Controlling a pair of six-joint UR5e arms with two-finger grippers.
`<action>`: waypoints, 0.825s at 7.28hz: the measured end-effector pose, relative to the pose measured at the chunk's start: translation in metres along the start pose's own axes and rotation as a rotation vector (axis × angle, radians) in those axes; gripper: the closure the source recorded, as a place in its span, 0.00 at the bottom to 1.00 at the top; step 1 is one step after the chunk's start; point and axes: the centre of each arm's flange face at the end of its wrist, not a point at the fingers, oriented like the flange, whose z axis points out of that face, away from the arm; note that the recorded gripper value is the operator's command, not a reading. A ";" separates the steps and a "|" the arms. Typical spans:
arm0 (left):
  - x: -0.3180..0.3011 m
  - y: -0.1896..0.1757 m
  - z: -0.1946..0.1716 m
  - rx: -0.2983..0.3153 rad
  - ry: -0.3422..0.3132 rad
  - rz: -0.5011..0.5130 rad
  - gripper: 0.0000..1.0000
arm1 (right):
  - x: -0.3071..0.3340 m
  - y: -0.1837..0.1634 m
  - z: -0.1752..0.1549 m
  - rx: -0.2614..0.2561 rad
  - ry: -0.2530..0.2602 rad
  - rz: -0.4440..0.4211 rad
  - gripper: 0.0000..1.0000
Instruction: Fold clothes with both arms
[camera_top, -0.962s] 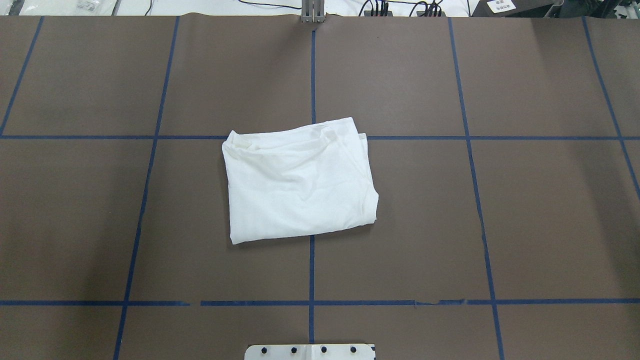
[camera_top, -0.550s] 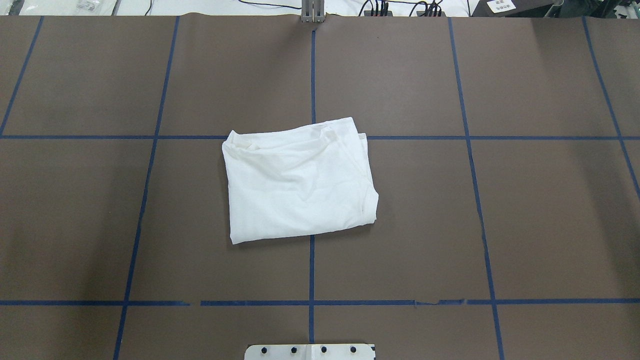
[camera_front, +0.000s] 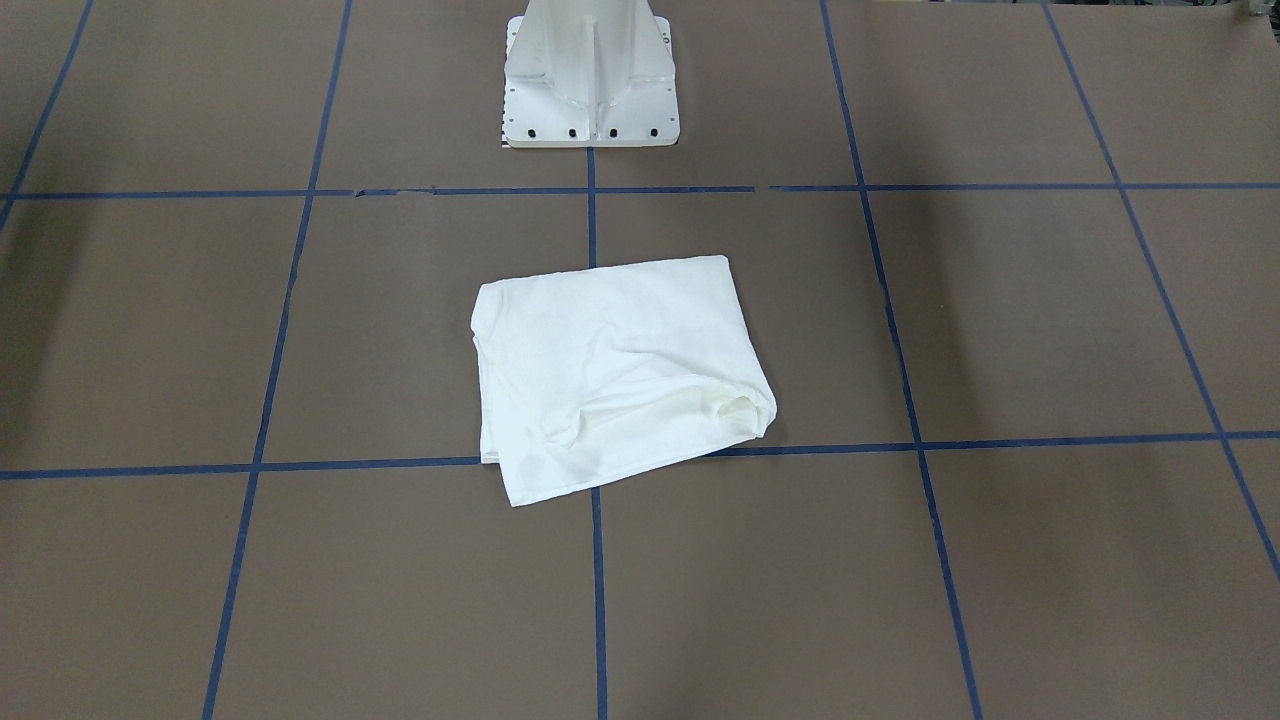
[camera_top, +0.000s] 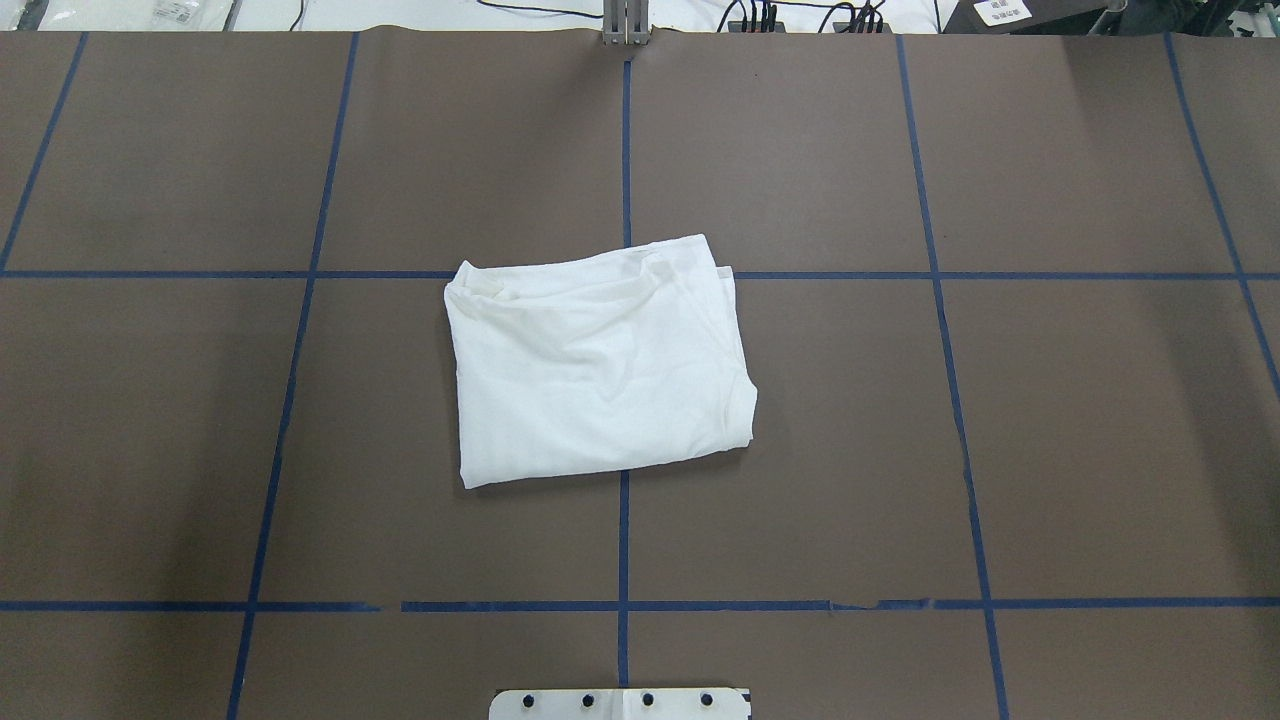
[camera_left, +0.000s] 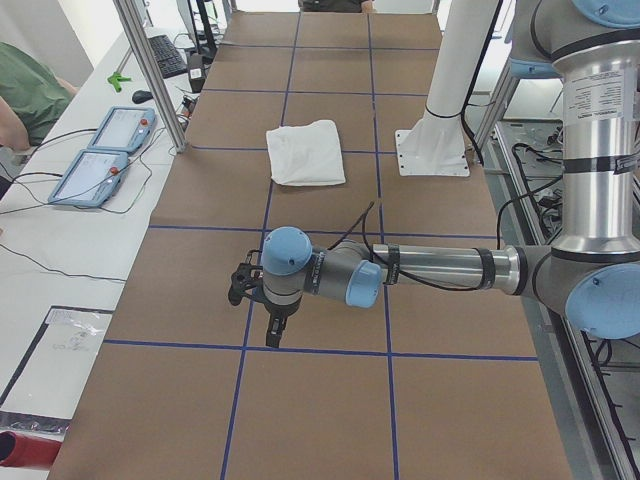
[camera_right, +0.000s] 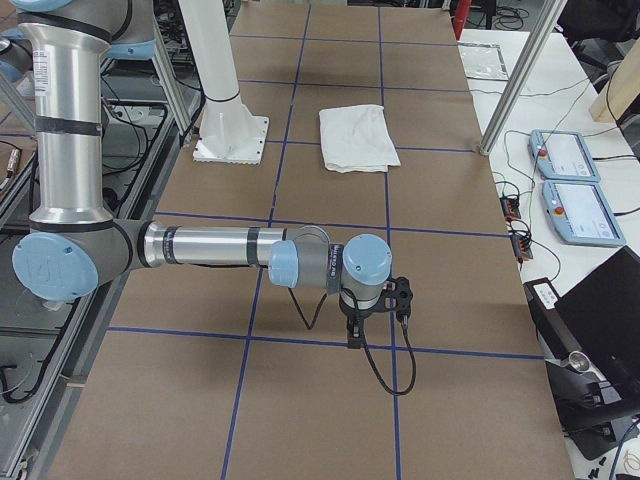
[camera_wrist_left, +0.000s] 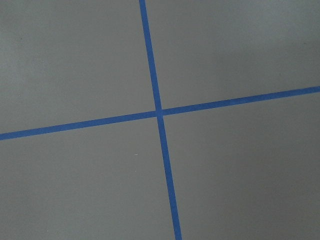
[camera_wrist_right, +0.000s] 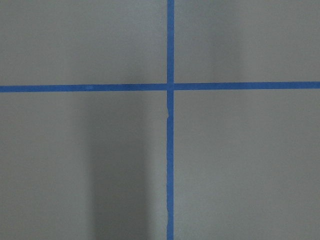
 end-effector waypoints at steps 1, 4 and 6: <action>-0.001 0.000 0.000 0.000 -0.009 -0.001 0.00 | 0.002 0.001 0.002 -0.004 0.001 0.004 0.00; 0.000 -0.001 -0.001 0.004 -0.012 -0.024 0.00 | 0.004 0.003 0.004 -0.009 0.000 0.009 0.00; 0.001 -0.001 -0.001 0.005 -0.011 -0.029 0.00 | 0.004 0.003 0.004 -0.007 -0.001 0.007 0.00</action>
